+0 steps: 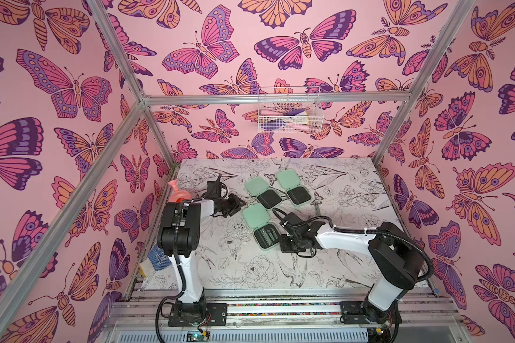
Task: Organize nail clipper sets
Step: Close the storage box at the center of the board.
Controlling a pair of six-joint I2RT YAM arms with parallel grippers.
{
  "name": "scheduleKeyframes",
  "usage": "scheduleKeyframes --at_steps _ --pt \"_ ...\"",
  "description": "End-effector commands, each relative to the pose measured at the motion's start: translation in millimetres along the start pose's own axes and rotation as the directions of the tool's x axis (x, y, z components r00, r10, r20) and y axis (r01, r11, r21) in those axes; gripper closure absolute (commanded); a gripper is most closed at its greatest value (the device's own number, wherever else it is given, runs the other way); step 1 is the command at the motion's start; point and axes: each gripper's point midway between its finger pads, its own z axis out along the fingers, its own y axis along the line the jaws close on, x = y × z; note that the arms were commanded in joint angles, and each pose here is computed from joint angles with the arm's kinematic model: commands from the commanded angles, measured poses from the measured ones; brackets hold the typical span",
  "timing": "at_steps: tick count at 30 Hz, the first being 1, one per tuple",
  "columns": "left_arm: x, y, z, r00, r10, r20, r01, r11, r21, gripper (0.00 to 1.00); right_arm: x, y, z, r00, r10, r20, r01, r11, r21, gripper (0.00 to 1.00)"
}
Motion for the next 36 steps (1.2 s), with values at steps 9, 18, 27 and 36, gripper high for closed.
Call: scheduleKeyframes --at_steps 9,18,27,36 --pt "60.0 73.2 11.8 0.984 -0.065 -0.163 0.013 0.953 -0.302 0.65 -11.8 6.1 -2.9 0.999 0.013 0.046 -0.013 1.0 0.004 0.83" --pt "65.5 42.8 14.1 0.98 -0.002 -0.197 -0.043 0.975 -0.22 0.67 -16.5 11.3 6.8 0.998 0.028 0.059 -0.027 0.999 -0.018 0.84" --pt "69.4 16.4 -4.6 0.985 0.031 -0.172 -0.059 0.985 -0.163 0.66 -22.7 15.9 11.9 0.997 0.025 0.071 -0.024 0.999 -0.021 0.84" --pt "70.1 -13.4 -25.4 0.989 0.064 -0.136 -0.078 0.992 -0.103 0.66 -27.1 19.6 13.5 0.997 0.024 0.078 -0.022 0.999 -0.027 0.84"
